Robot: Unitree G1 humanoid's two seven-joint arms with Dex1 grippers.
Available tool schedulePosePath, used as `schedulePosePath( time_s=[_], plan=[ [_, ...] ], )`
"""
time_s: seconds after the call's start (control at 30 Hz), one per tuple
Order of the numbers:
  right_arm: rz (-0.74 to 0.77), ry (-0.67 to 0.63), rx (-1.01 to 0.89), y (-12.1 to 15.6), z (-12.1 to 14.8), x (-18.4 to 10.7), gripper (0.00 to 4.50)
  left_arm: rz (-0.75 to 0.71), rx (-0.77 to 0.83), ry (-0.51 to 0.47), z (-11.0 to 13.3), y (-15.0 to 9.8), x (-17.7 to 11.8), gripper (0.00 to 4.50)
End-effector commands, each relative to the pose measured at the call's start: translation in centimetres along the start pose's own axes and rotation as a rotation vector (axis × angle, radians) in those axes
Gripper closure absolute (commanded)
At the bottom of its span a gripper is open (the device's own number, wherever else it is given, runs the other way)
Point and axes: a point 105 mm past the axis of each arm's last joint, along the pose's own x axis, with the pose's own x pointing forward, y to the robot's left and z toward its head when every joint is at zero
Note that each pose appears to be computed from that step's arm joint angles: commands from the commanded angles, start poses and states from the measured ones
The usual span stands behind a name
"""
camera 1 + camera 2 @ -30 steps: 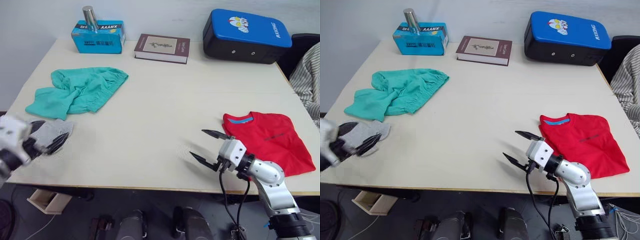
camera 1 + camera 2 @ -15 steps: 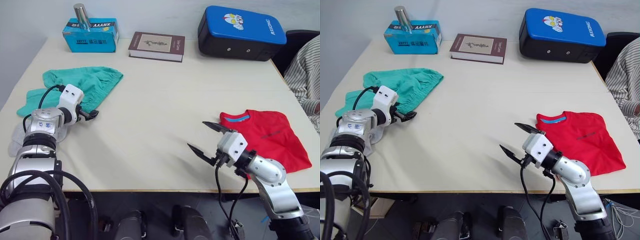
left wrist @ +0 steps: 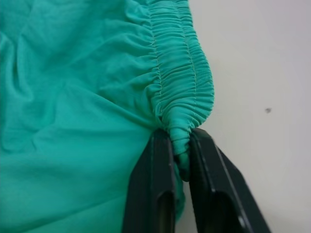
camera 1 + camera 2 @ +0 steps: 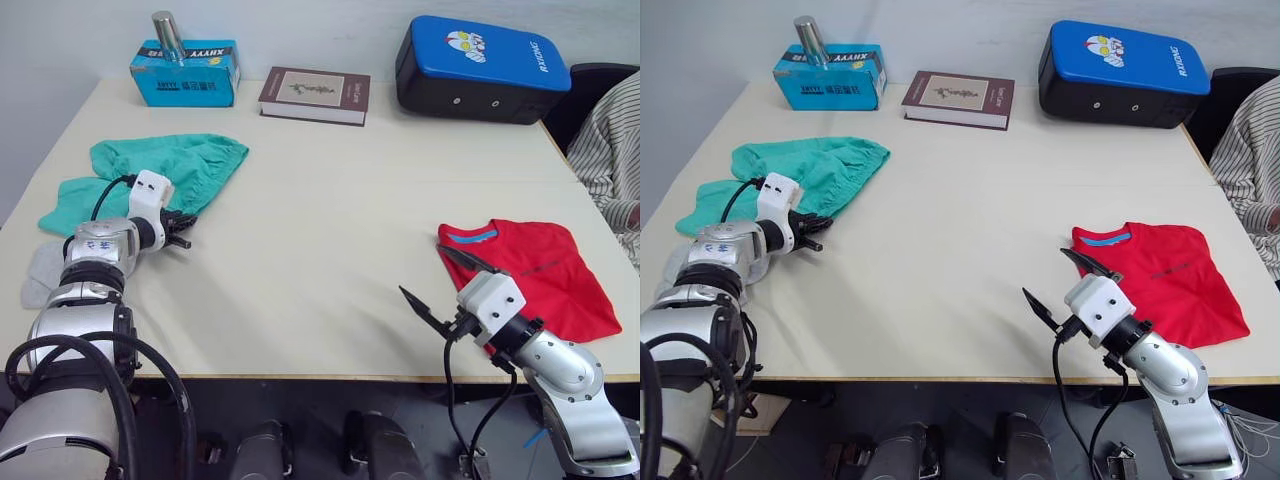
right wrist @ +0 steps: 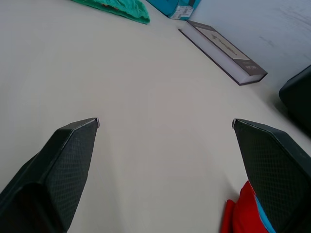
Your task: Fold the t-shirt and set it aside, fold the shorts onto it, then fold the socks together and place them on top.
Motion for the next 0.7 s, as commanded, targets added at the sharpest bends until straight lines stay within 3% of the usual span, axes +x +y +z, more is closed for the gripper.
schedulePosePath(
  time_s=[0.03,0.13,0.23,0.37,0.47,0.57,0.7],
  plan=[
    [-0.019,-0.021,-0.038,-0.8,0.5,0.0,0.00,-0.225,0.054,-0.240,7.2,-4.3,1.5,4.48],
    [0.003,-0.018,-0.042,-0.7,0.3,0.3,0.00,-0.386,0.069,-0.314,10.6,-8.3,2.7,4.48],
    [0.043,-0.003,-0.036,-0.8,0.1,0.1,0.00,-0.676,0.174,-0.299,12.0,-15.1,3.9,4.48],
    [0.069,0.044,-0.048,-2.3,-0.7,-0.6,0.00,-0.982,0.251,-0.239,10.2,-23.7,4.6,4.48],
    [0.048,0.060,-0.049,-3.1,-0.8,-1.0,0.00,-1.073,0.293,-0.090,6.0,-28.0,4.7,4.48],
    [0.052,0.086,-0.049,-3.1,-1.0,-1.4,0.00,-1.069,0.298,-0.051,2.9,-30.0,4.5,3.66],
    [0.035,0.133,-0.060,-3.3,-1.2,-2.8,0.00,-1.084,0.238,-0.131,1.9,-30.4,2.5,2.45]
  ],
)
